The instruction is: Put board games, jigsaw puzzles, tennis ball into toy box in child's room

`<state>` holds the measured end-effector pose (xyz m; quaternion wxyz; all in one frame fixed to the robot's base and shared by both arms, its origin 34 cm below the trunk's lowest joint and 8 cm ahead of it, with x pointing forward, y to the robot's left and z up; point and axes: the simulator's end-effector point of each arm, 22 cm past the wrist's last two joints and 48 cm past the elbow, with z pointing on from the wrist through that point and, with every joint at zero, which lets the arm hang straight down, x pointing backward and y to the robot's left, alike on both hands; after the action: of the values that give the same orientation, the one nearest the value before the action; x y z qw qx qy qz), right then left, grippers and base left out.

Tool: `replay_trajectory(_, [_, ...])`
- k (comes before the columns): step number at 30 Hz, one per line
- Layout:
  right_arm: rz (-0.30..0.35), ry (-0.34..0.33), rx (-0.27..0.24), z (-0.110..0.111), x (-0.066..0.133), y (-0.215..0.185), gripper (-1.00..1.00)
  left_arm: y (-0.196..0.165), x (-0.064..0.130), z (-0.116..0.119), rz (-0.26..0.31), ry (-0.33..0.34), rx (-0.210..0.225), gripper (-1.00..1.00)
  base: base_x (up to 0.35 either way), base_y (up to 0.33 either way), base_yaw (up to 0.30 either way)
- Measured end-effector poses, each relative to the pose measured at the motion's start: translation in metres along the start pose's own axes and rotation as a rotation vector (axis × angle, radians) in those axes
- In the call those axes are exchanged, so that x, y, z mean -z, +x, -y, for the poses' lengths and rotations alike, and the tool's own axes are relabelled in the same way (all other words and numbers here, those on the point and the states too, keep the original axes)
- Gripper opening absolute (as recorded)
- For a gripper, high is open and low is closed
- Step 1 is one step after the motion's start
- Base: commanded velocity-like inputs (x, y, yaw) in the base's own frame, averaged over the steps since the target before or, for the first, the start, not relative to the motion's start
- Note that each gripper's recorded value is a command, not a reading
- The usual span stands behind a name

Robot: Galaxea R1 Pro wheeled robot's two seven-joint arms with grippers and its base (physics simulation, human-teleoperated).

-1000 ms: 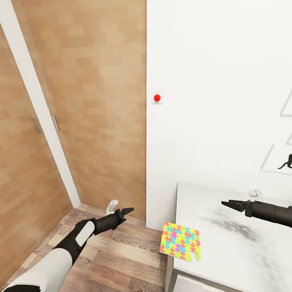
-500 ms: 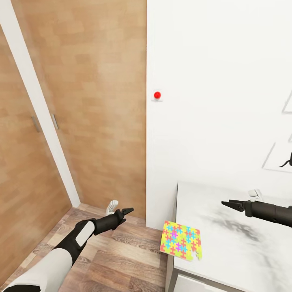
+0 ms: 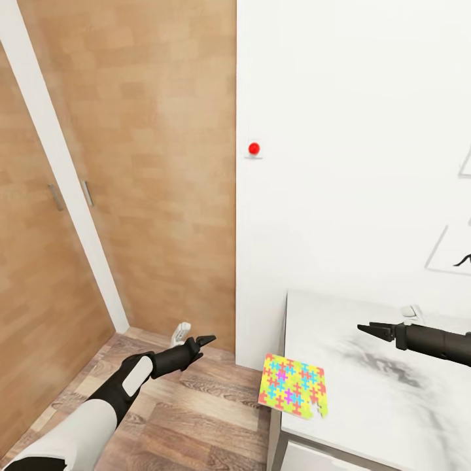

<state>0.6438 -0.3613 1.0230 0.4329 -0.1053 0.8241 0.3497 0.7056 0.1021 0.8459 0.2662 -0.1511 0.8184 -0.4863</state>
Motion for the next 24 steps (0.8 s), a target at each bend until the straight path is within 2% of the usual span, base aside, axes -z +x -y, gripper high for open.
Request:
replay_trajectory(8, [0.001,0.000,0.002,0.005,-0.004,0.006,1.00,0.001,-0.005,-0.011,0.001,-0.013,-0.001,1.00,0.000,0.000,0.000])
replay_trajectory(15, [-0.013,-0.007,-0.001,-0.002,-0.001,0.007,1.00,0.001,-0.006,-0.012,0.000,-0.017,-0.001,1.00,0.000,0.000,0.000])
replay_trajectory(24, [-0.011,-0.003,0.016,-0.016,0.020,0.006,1.00,0.007,-0.011,-0.008,-0.006,-0.013,-0.002,1.00,0.000,0.000,0.000])
